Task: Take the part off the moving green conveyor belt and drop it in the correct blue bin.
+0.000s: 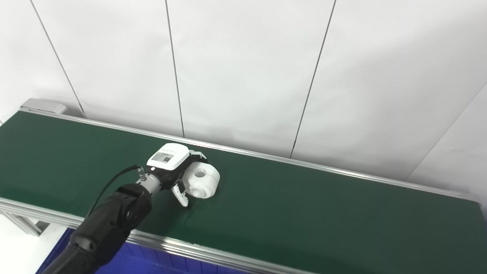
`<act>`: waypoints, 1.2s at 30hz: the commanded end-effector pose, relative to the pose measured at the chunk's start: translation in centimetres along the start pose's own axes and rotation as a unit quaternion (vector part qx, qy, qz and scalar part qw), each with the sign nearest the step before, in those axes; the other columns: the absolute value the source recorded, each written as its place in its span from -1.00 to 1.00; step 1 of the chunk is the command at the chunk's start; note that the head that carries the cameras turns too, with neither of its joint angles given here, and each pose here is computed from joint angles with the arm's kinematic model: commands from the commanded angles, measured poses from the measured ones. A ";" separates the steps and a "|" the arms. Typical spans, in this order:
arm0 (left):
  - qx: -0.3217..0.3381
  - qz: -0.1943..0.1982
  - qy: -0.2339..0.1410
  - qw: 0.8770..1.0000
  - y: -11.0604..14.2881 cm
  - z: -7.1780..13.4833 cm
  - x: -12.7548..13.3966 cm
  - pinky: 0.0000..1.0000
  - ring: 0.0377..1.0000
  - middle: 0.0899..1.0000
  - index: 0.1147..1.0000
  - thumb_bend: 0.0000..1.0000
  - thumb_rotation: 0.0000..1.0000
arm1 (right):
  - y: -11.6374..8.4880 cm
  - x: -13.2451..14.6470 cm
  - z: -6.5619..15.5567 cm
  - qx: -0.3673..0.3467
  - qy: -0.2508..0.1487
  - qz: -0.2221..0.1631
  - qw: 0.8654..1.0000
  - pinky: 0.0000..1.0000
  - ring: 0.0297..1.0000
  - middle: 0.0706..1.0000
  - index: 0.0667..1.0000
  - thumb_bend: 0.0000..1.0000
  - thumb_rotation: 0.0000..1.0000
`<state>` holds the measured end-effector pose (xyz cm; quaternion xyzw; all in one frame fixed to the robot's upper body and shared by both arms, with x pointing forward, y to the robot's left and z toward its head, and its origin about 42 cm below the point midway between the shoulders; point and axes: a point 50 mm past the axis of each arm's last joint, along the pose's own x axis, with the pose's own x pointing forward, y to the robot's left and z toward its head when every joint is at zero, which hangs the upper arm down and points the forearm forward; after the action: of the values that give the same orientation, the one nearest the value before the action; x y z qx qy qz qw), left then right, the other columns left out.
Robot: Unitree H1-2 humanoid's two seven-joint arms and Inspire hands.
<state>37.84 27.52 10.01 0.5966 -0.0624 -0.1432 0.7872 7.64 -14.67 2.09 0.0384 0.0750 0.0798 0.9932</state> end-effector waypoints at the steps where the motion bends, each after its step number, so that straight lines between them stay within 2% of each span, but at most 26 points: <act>1: -0.036 0.044 -0.035 0.998 -0.8 2.2 1.2 -0.05 0.12 0.22 0.14 0.85 -0.98 | 0.6 0.0 0.7 0.008 -0.016 0.002 1.000 1.00 0.98 0.95 1.00 0.53 1.00; 2: -0.048 0.056 -0.037 0.997 -1.2 2.4 1.3 -0.10 0.06 0.16 0.00 0.45 -0.95 | 0.7 -0.1 0.8 0.008 -0.015 0.002 1.000 1.00 0.98 0.95 1.00 0.54 1.00; 3: -0.061 0.067 -0.039 0.995 -1.6 2.6 1.4 -0.14 0.01 0.10 -0.09 0.21 -0.93 | 0.7 -0.1 0.8 0.008 -0.013 0.001 1.000 1.00 0.98 0.94 1.00 0.55 1.00; 5: -0.076 0.080 -0.038 0.993 -2.0 2.8 1.6 -0.22 -0.09 -0.04 -0.17 0.08 -0.99 | 0.8 -0.1 0.8 0.009 -0.013 0.001 1.000 1.00 0.98 0.94 1.00 0.56 1.00; 13: -0.140 0.091 -0.034 0.985 -3.8 4.0 2.0 -0.25 -0.13 -0.09 -0.19 0.05 -1.00 | 1.1 -0.1 0.8 0.007 -0.014 0.001 1.000 1.00 0.96 0.93 1.00 0.57 1.00; 23: -0.148 0.092 -0.033 0.984 -3.6 4.2 2.2 -0.21 -0.10 -0.10 -0.17 0.05 -1.00 | 1.1 -0.1 0.8 0.020 -0.015 0.013 1.000 1.00 1.00 0.96 1.00 0.53 1.00; 30: -0.165 0.120 -0.048 0.978 -1.4 3.8 0.8 -0.21 -0.12 -0.12 -0.17 0.05 -1.00 | 1.0 -0.2 1.1 0.018 -0.009 0.014 1.000 1.00 0.99 0.95 1.00 0.55 1.00; 36: -0.169 0.144 -0.070 0.973 2.2 3.3 -3.8 -0.23 -0.14 -0.13 -0.16 0.05 -1.00 | 0.9 -0.3 1.6 0.022 -0.009 0.012 1.000 1.00 1.00 0.95 1.00 0.56 1.00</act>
<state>33.79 24.19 11.35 0.4216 -0.1604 -0.0924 0.8877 7.54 -14.15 3.09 0.0554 0.0738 0.0860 0.9920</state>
